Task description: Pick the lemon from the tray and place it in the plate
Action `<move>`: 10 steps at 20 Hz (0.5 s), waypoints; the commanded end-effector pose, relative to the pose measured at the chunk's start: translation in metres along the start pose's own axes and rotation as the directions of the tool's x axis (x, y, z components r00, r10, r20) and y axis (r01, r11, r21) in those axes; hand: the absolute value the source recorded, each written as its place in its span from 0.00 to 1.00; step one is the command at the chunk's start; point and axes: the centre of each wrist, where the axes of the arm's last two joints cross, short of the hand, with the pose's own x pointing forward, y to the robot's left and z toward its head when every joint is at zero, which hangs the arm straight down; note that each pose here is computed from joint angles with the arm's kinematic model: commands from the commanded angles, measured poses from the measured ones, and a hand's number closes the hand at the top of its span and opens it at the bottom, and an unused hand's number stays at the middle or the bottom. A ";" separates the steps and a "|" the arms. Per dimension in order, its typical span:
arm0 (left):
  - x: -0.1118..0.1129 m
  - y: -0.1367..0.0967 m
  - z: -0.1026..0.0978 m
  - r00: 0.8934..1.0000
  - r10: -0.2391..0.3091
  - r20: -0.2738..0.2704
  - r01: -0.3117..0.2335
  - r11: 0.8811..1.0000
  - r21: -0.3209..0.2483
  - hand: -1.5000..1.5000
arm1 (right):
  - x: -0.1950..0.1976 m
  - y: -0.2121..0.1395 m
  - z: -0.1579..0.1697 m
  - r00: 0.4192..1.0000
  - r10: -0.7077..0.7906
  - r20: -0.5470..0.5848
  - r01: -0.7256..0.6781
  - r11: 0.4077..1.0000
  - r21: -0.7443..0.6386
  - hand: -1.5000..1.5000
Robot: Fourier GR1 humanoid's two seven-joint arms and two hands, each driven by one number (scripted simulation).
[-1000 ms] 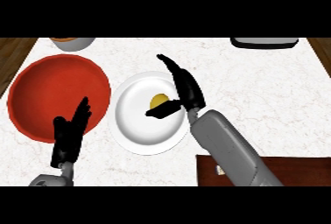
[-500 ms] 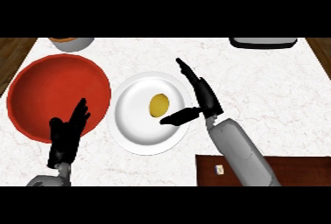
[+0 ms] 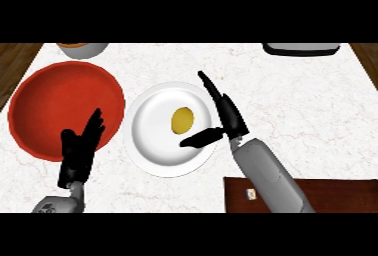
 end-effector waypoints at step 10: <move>-0.020 -0.012 0.006 1.000 0.018 -0.007 -0.018 1.000 0.003 0.50 | -0.019 -0.006 0.006 0.993 0.095 -0.066 -0.099 0.994 -0.052 0.00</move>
